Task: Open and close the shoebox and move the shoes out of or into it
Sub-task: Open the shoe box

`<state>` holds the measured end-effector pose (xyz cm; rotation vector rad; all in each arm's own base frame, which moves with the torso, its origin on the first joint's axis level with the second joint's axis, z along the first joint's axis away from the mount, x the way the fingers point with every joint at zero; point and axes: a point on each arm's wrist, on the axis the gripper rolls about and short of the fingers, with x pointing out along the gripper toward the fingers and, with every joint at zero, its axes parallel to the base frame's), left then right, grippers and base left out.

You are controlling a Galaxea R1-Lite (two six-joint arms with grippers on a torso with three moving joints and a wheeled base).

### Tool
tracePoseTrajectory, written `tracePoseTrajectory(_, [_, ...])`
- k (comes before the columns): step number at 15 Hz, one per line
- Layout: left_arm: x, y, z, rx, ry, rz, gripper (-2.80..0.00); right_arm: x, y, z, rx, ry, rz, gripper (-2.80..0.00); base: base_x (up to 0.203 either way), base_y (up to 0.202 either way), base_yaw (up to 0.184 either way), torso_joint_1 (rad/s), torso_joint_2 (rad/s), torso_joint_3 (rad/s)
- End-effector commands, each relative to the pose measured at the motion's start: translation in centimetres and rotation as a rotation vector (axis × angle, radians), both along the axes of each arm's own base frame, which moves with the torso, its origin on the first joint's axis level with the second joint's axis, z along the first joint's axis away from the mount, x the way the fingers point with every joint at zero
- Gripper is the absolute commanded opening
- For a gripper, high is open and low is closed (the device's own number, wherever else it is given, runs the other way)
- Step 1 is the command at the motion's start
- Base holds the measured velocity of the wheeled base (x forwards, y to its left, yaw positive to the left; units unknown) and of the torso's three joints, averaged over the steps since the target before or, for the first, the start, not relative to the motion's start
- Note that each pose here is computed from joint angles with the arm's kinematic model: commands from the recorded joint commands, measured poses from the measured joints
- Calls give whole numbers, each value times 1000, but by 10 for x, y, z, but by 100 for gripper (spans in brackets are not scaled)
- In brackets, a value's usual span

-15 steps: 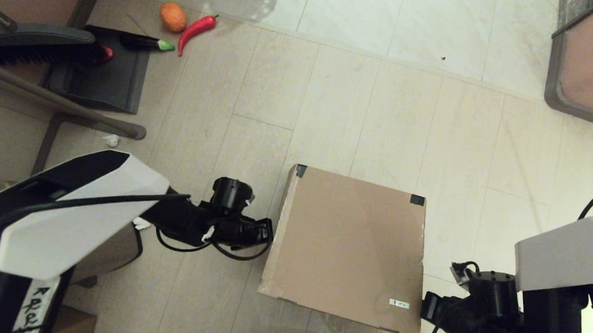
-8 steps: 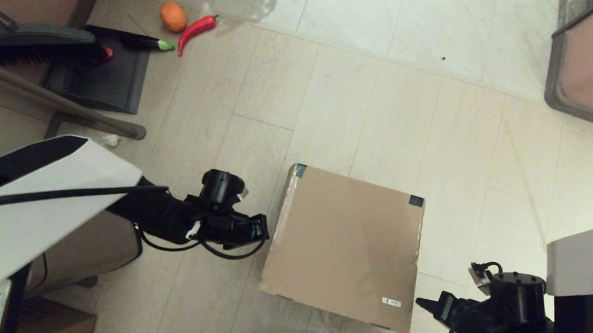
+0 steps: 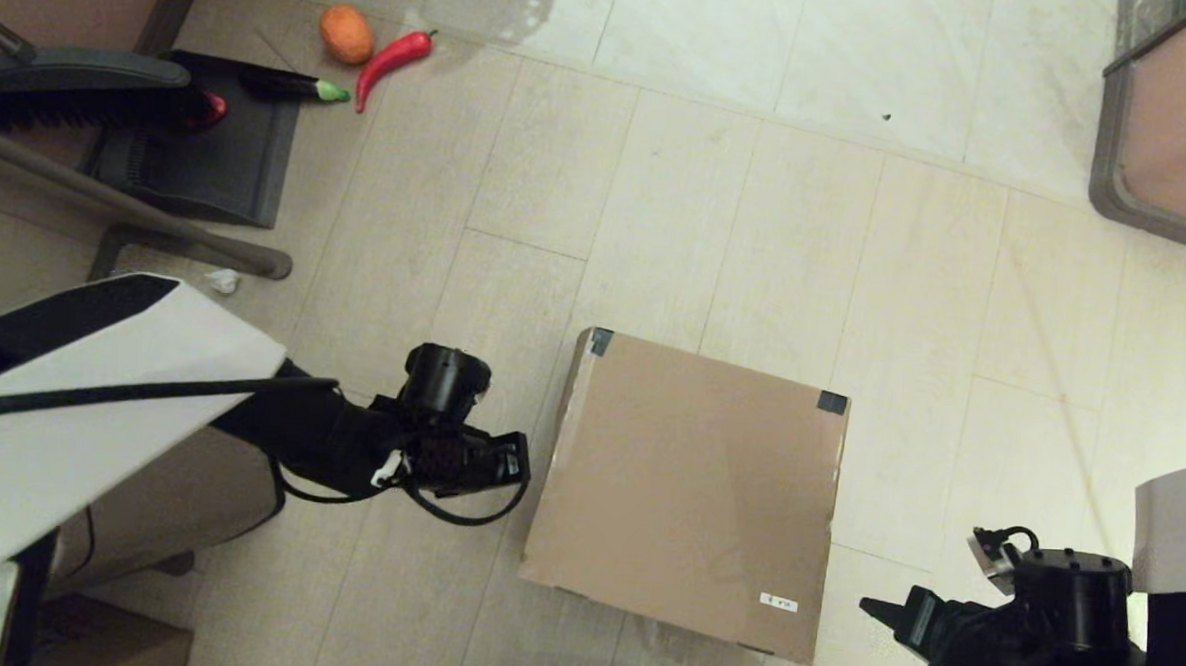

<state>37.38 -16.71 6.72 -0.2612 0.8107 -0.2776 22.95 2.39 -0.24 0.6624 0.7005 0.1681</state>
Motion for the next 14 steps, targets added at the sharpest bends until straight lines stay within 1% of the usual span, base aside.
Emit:
tracePoseTrajectory(1, [11, -3, -24, 52, -3, 35, -280, 2, -6, -9, -45, 10, -6, -280, 0, 0, 0, 0, 0, 0])
tracePoseTrajectory(3, [18, -6, -30, 55, -16, 38, -280, 4, -8, -24, -124, 41, 8, -280, 0, 0, 0, 0, 0, 0])
tracePoseTrajectory(4, [21, -9, -34, 56, -16, 37, -280, 9, -8, -30, -138, 41, 12, -280, 0, 0, 0, 0, 0, 0])
tracePoseTrajectory(6, [28, -13, -36, 51, -25, 35, -280, 21, -7, -39, -141, 29, 19, -280, 0, 0, 0, 0, 0, 0])
tracePoseTrajectory(10, [30, -18, -42, 53, -12, 25, -280, 39, -4, -59, -136, 27, 27, -280, 0, 0, 0, 0, 0, 0])
tracePoseTrajectory(12, [28, -21, -43, 51, -9, 22, -280, 48, -3, -61, -130, 1, 22, -280, 0, 0, 0, 0, 0, 0])
tracePoseTrajectory(14, [25, -26, -42, 43, -7, 17, -280, 55, 5, -61, -113, -19, 36, -280, 0, 0, 0, 0, 0, 0])
